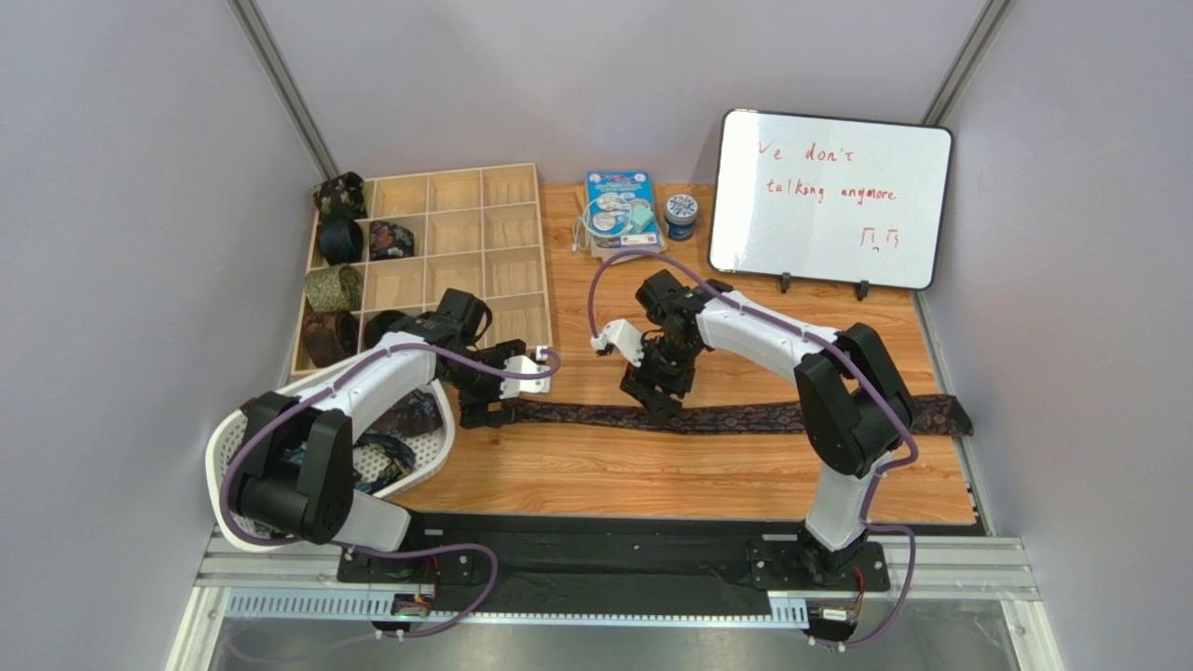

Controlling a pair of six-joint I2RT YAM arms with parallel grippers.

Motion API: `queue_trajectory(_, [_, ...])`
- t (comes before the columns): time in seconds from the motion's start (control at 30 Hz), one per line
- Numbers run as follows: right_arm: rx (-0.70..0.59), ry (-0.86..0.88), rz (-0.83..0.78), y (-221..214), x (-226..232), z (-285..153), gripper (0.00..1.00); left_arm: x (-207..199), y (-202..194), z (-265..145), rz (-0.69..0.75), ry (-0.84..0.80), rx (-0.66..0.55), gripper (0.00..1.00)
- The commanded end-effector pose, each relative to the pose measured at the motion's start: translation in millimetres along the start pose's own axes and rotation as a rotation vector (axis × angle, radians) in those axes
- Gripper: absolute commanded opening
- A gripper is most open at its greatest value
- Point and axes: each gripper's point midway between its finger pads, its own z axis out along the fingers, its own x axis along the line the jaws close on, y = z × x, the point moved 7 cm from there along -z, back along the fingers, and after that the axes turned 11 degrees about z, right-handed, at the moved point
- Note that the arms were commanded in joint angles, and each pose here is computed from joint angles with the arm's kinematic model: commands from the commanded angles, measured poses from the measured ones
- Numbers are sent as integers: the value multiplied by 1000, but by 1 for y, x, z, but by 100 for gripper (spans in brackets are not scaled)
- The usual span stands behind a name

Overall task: Roll the ties
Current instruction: Roll the tie at the center of the board.

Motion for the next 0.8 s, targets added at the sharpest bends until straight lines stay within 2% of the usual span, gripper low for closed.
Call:
queue_trajectory(0.0, [-136, 42, 110, 21, 4, -31, 65, 19, 9, 1, 55, 37, -44, 85])
queue_trajectory(0.07, [-161, 62, 147, 23, 9, -37, 63, 19, 8, 3, 37, 27, -46, 84])
queue_trajectory(0.23, [-197, 184, 338, 28, 26, -35, 50, 16, 5, 8, 25, 2, -34, 76])
queue_trajectory(0.43, [-244, 330, 577, 36, 42, -23, 36, 11, 4, 12, 6, -27, -38, 75])
queue_trajectory(0.47, [-274, 347, 599, 42, 42, -21, 31, 11, 5, 13, 5, -28, -35, 71])
queue_trajectory(0.53, [-270, 366, 667, 42, 46, -14, 28, 11, 4, 14, 4, -30, -32, 68])
queue_trajectory(0.77, [-234, 295, 699, 55, 38, 14, 21, 10, 4, 13, 1, -28, -32, 55])
